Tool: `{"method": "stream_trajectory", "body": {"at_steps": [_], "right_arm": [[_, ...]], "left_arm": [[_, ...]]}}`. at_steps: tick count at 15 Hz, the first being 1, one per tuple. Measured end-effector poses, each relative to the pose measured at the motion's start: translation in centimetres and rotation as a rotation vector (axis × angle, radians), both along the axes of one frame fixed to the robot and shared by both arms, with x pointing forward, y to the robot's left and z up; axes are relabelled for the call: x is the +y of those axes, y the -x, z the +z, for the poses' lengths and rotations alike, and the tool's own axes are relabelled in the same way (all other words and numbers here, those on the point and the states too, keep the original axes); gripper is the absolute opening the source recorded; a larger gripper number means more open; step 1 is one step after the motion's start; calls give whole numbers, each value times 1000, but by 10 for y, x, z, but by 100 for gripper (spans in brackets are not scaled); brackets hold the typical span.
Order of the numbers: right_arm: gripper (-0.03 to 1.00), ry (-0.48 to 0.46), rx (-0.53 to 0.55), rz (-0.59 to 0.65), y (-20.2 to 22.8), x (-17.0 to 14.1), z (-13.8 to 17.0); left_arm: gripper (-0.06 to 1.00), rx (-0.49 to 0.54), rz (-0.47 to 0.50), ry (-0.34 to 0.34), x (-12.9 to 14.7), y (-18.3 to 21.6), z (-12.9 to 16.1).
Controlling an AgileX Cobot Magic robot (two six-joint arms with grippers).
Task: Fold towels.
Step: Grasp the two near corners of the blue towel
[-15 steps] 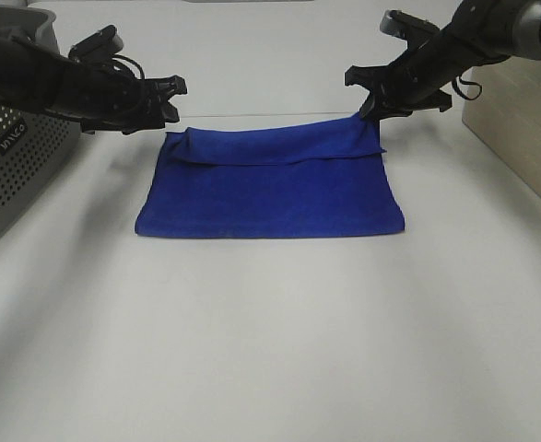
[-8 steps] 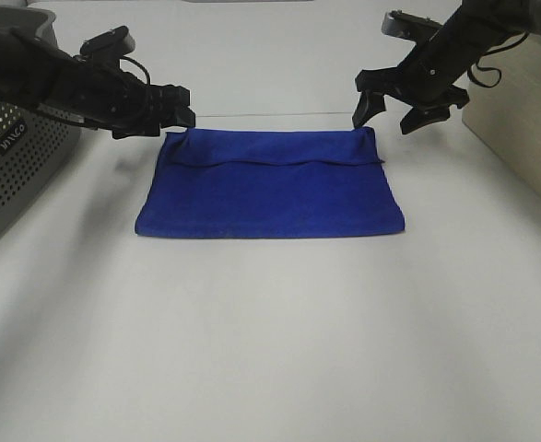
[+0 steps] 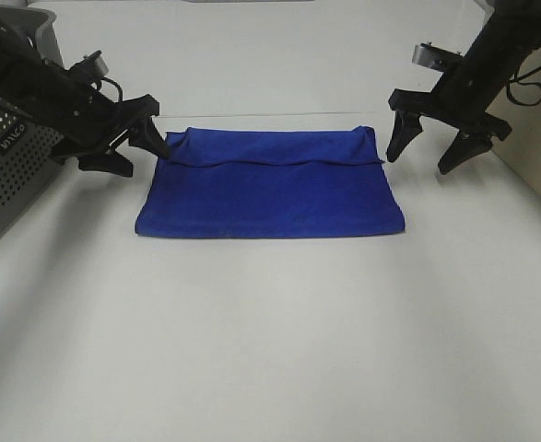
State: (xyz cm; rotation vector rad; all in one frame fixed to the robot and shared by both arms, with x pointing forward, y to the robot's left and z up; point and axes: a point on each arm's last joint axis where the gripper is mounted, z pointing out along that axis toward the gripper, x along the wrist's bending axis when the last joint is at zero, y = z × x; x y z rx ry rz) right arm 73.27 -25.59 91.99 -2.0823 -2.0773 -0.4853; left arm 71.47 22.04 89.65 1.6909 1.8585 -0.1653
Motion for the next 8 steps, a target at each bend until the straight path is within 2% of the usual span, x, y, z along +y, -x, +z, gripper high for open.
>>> {"method": "stream_trajectory", "body": {"at_steps": [1,4,6,8], "right_arm": [[76,-25,80,5,12,2,-19],[75,-72,138,1,25,5,-34],[74,-131,110,1,32,10,-35],[74,-157,102,7,37,12,-38]], "left_arm": [[63,65,-37,-20,-1,7,-5],[63,99,-54,-32,-6,17,-12],[63,155,-62,-38,-10,30,-27],[63,150,-37,-37,-14,36,-30]]}}
